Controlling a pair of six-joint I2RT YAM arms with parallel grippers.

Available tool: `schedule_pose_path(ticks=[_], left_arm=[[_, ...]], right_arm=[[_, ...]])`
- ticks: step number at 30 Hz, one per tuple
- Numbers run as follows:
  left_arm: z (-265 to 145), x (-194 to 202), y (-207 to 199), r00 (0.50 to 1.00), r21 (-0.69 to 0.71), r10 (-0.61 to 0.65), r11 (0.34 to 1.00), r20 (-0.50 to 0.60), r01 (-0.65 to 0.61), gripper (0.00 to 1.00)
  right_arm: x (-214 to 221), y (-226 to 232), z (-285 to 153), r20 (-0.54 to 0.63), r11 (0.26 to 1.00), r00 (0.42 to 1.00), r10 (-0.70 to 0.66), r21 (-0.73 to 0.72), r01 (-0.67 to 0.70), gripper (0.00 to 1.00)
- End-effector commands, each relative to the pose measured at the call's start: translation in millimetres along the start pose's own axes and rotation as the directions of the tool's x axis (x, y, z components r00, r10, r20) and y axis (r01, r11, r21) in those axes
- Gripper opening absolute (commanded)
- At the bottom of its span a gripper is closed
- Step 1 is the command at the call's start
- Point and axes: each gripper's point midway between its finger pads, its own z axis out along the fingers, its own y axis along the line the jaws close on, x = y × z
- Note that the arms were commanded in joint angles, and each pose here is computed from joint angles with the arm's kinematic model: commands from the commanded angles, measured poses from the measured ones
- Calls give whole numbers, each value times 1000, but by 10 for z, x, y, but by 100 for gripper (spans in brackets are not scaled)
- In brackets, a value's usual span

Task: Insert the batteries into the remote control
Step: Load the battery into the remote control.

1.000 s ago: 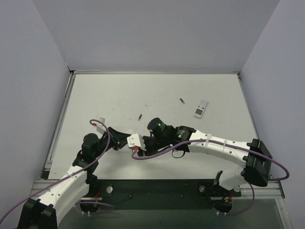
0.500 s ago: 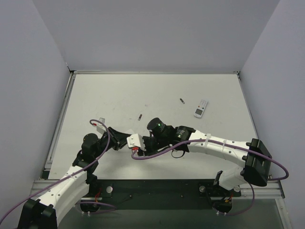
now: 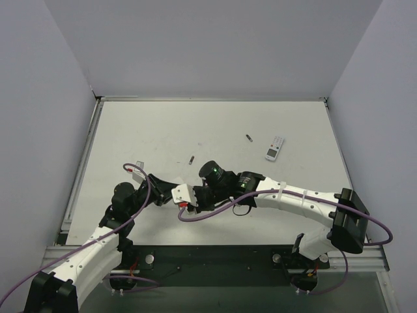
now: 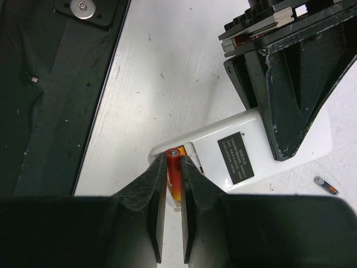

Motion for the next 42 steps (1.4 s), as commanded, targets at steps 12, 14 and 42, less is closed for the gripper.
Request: schedule_pose_path(ticks=[12, 14, 42], left_arm=[[-70, -139, -715, 997, 191, 65, 979, 35, -71, 0], [-70, -151, -732, 997, 187, 70, 979, 38, -76, 0], [-115, -172, -912, 994, 202, 100, 973, 46, -107, 0]], right_arm=[[523, 355, 37, -200, 986, 979, 28, -154, -60, 0], [554, 373, 55, -215, 984, 976, 29, -167, -66, 0], [1075, 431, 188, -500, 989, 865, -35, -144, -43, 0]])
